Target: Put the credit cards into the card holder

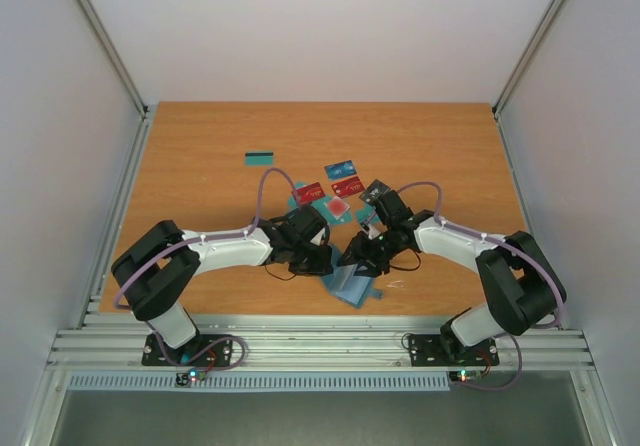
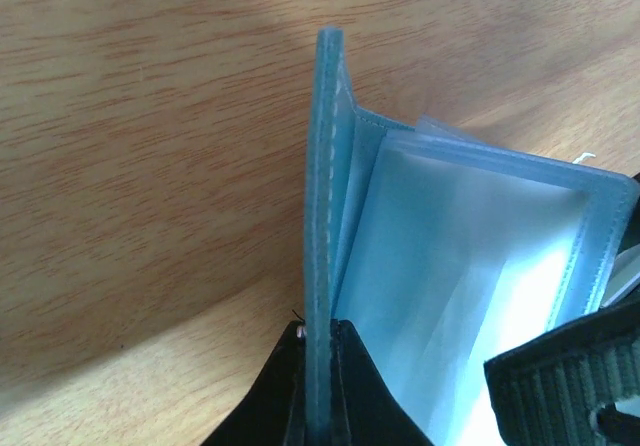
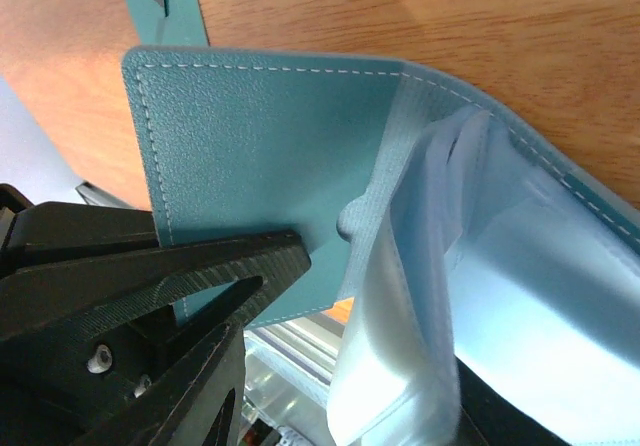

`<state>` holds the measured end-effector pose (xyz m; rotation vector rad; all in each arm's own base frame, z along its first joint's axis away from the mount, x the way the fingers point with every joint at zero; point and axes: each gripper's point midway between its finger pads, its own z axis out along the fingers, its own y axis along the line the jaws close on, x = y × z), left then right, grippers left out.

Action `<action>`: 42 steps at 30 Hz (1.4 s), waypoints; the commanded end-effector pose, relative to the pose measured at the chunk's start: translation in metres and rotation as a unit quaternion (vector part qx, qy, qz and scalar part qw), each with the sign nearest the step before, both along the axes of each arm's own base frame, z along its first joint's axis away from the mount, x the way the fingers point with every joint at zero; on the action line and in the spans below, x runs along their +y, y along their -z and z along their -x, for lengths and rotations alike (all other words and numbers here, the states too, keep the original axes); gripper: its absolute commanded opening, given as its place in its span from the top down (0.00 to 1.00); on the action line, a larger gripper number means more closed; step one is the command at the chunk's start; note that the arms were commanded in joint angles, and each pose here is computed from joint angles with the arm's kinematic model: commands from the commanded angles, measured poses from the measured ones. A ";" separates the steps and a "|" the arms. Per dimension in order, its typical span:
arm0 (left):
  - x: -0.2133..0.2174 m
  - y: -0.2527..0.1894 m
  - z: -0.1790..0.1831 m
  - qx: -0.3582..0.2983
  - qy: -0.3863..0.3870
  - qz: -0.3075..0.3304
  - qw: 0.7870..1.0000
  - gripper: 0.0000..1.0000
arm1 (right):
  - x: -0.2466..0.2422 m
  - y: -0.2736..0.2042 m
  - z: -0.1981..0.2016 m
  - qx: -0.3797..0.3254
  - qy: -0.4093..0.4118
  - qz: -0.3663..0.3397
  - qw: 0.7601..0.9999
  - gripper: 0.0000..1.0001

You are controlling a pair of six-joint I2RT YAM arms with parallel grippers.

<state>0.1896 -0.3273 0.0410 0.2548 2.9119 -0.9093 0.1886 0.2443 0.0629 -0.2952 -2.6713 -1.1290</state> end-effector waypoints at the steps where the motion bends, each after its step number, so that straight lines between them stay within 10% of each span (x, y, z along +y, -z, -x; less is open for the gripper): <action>1: -0.005 -0.003 0.000 -0.008 0.011 0.014 1.000 1.00 | 0.004 -0.006 -0.002 -0.002 -0.008 0.000 1.000 0.57; 42: -0.002 0.001 0.002 -0.003 0.009 0.010 1.000 1.00 | -0.008 0.011 0.026 0.024 -0.010 0.018 1.000 0.53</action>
